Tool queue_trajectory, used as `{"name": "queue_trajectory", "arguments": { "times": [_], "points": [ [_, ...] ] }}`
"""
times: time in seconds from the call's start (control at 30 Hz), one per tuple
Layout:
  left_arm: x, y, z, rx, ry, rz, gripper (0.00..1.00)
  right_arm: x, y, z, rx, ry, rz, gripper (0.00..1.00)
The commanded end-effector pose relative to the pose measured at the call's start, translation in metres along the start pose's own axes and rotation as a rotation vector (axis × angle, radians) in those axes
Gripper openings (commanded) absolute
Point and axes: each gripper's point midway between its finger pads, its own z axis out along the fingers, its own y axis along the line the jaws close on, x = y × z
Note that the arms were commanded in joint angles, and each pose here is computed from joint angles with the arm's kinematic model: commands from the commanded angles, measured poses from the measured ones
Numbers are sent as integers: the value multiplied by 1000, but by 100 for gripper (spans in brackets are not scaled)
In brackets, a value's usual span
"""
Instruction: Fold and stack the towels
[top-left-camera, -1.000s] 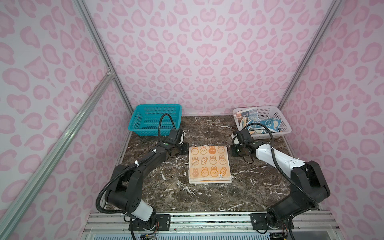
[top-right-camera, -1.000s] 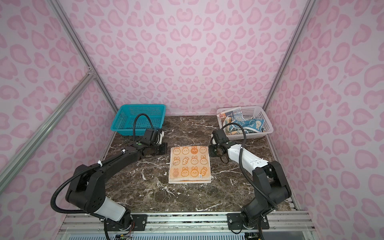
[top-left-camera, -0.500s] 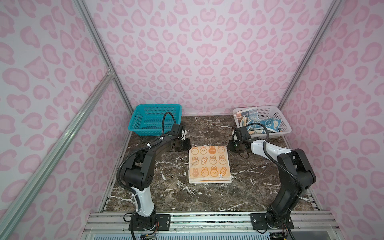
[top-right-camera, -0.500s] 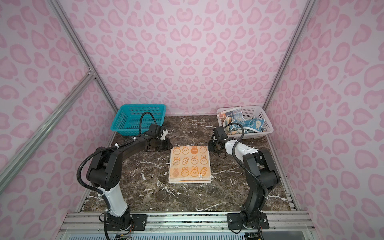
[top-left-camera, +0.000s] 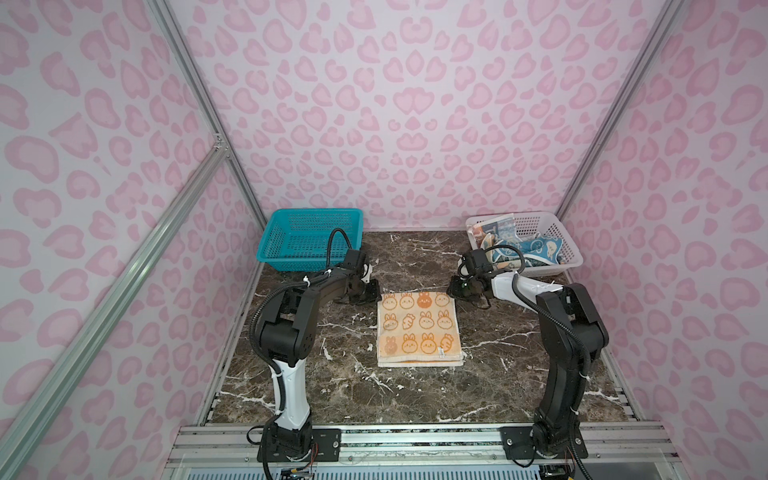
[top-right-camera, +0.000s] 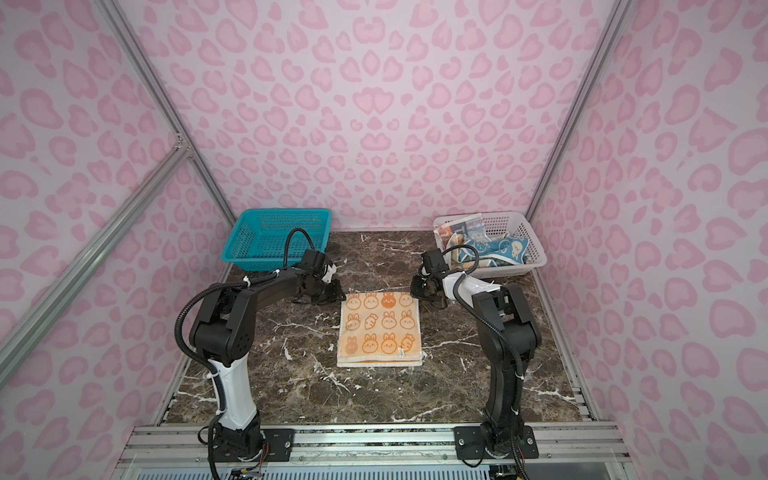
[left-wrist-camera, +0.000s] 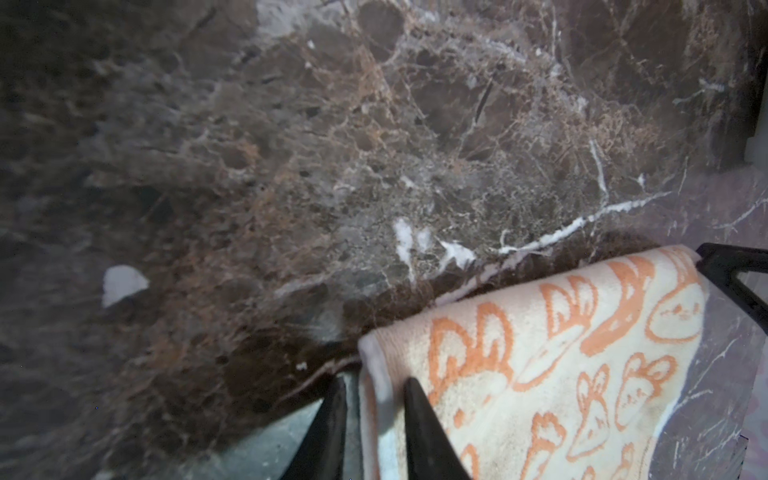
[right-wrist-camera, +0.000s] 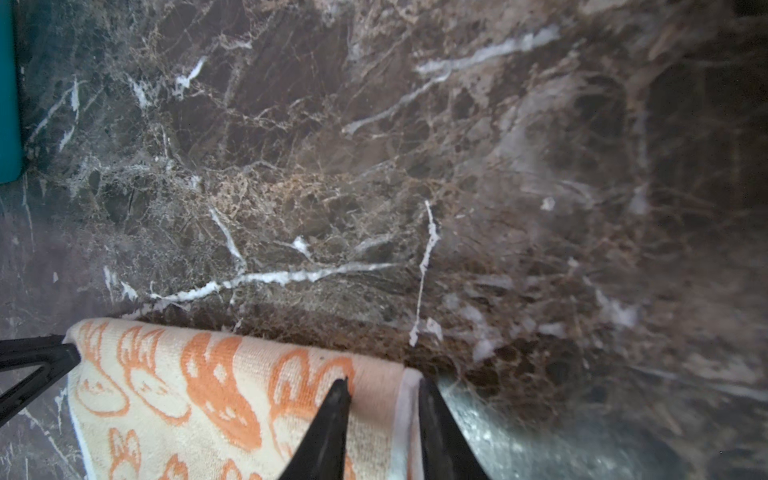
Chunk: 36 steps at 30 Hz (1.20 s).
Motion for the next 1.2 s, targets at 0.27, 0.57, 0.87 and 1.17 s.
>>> {"name": "queue_trajectory", "arguments": {
  "times": [0.27, 0.57, 0.87, 1.17],
  "points": [
    [1, 2, 8, 10, 28, 4, 35, 11, -9, 9, 34, 43, 21, 38],
    [-14, -4, 4, 17, -3, 0, 35, 6, -3, 11, 7, 45, 26, 22],
    [-16, 0, 17, 19, 10, -18, 22, 3, 0, 8, 4, 41, 1, 0],
    [-24, -3, 17, 39, -3, -29, 3, -1, 0, 4, 14, 40, -36, 0]
  ]
}}
